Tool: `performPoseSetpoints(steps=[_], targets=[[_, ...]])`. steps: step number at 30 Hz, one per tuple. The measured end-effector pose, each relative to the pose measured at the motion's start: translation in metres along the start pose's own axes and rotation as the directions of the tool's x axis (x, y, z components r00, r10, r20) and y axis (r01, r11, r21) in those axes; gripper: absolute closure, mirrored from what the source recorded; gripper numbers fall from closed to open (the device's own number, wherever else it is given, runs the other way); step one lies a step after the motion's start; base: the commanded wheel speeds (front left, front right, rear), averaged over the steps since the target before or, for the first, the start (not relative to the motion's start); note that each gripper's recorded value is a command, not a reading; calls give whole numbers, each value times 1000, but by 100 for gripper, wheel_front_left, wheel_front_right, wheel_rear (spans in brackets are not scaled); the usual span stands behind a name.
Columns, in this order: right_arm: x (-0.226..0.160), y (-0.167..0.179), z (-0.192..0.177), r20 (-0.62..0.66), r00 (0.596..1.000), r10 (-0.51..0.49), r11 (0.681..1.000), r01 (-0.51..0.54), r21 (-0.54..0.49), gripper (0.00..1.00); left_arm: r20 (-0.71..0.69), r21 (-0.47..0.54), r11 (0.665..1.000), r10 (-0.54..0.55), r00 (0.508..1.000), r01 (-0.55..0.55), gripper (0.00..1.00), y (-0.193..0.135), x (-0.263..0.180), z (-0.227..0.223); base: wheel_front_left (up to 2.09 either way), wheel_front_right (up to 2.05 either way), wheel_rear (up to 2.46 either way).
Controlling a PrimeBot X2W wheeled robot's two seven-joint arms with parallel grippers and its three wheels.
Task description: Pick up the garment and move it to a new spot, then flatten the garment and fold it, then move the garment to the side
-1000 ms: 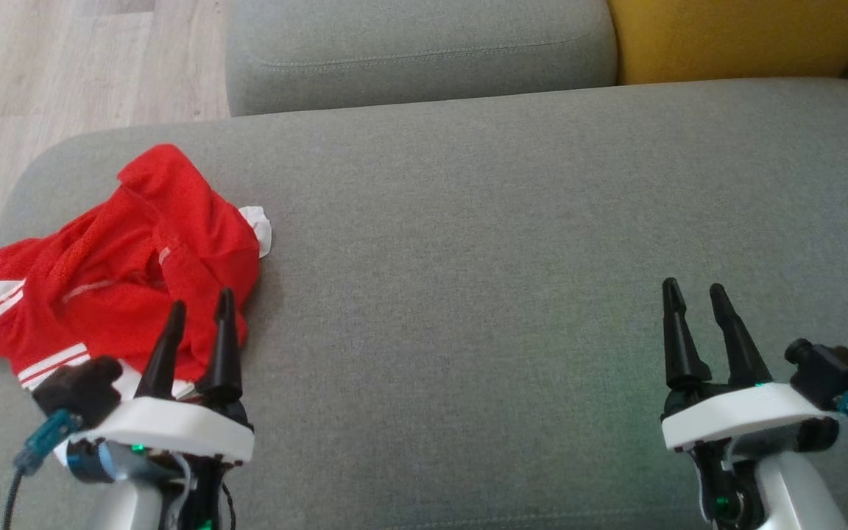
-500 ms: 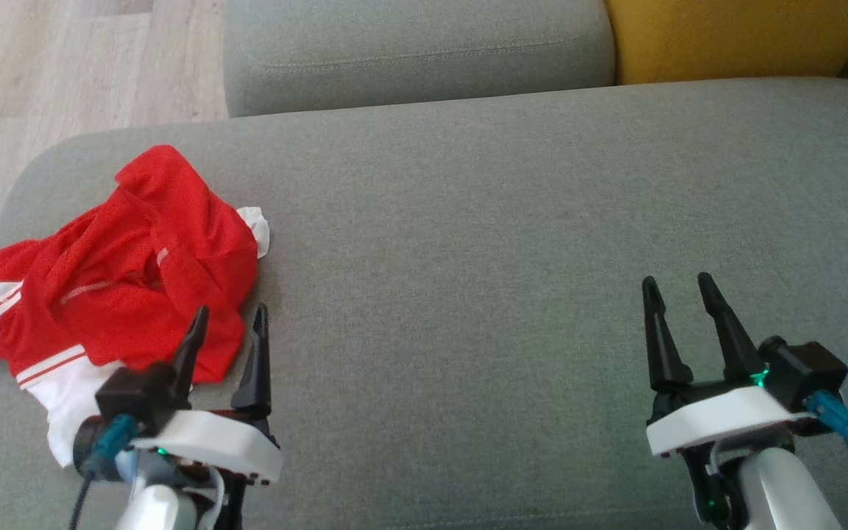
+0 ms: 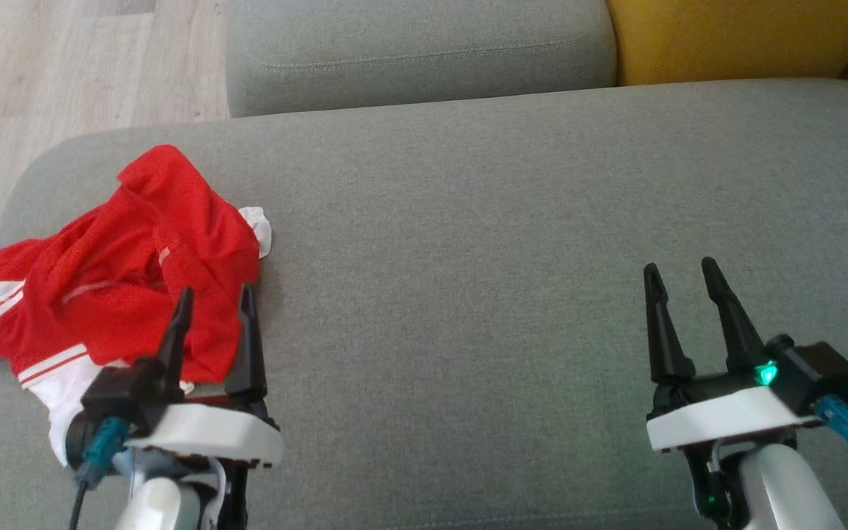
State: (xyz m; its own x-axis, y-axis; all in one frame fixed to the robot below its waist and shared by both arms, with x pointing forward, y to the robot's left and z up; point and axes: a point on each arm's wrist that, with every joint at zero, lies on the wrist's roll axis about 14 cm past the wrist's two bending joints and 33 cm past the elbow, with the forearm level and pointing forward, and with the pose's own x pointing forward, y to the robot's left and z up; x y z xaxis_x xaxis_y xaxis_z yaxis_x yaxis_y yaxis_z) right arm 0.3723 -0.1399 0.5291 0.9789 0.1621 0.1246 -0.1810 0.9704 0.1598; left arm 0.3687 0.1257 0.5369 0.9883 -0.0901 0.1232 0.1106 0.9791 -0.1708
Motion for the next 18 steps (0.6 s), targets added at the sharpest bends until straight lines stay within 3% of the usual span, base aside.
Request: performPoseSetpoints(steps=[6,18], targets=[[-4,-10,-10,-14,999,-47,991,48,123,0,37,-4,1000,-7,999,7,0,0,0,7,0,0,0],[-7,-4,-8,0,1000,-18,1000,18,24,0,-32,91,994,-60,998,63,0,-8,-13,-21,0,0,0]])
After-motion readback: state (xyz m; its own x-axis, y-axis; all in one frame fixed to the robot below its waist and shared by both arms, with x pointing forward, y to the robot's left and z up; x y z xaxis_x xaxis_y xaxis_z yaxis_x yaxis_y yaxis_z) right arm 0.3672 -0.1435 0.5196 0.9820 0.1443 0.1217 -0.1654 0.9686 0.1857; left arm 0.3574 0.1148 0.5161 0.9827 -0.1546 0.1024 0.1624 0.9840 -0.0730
